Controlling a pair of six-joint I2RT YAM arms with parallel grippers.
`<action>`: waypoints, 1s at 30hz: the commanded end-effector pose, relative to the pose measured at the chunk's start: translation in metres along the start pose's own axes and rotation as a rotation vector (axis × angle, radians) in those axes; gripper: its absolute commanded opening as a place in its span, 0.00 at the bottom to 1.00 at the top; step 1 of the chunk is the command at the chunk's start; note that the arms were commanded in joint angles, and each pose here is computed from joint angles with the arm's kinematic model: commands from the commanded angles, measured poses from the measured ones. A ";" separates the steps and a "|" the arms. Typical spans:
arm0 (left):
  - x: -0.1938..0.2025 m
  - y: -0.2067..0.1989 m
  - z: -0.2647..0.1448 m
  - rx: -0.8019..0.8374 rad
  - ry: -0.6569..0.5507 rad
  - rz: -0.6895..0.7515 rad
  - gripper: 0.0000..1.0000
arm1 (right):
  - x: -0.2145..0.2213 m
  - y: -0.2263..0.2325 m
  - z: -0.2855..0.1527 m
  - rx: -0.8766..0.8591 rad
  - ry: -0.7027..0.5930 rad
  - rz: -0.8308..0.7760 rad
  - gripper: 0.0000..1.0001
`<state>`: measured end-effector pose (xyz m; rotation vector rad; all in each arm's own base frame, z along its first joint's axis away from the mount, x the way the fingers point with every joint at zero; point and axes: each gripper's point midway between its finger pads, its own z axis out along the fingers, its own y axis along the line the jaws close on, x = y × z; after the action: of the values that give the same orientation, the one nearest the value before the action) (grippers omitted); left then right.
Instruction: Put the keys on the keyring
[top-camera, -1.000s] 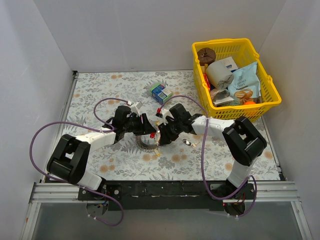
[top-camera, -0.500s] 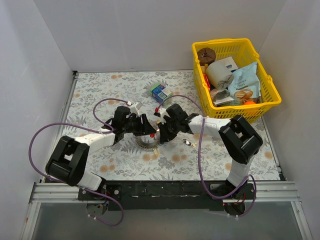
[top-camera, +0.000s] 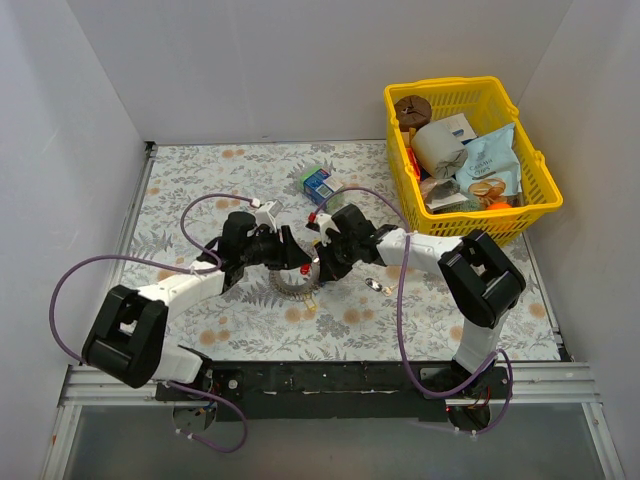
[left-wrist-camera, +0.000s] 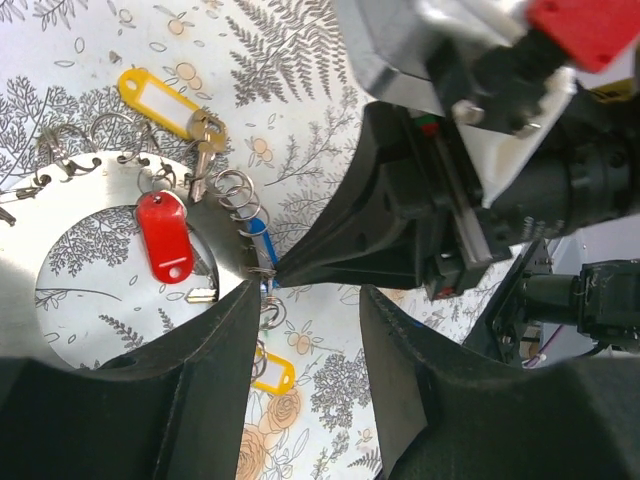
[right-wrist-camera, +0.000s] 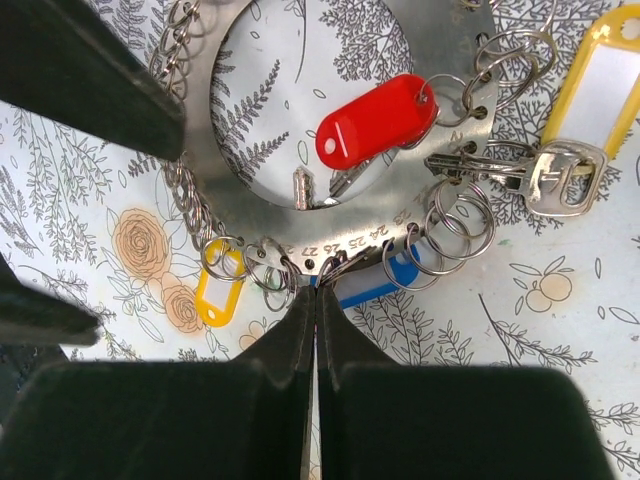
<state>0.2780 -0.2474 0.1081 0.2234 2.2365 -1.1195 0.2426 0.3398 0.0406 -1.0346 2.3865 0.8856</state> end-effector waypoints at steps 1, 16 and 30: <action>-0.012 -0.017 -0.014 0.054 -0.059 0.077 0.44 | -0.033 0.016 -0.017 -0.041 -0.078 -0.080 0.01; -0.026 -0.052 -0.040 0.180 -0.175 0.231 0.58 | -0.068 0.049 -0.060 -0.197 -0.197 -0.263 0.01; -0.031 -0.103 -0.063 0.386 -0.125 0.394 0.74 | -0.087 0.095 -0.109 -0.410 -0.282 -0.434 0.01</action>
<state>0.2359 -0.2589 0.1927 0.6138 1.8398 -1.2894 0.2255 0.3543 0.1556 -1.3349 1.8885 1.1900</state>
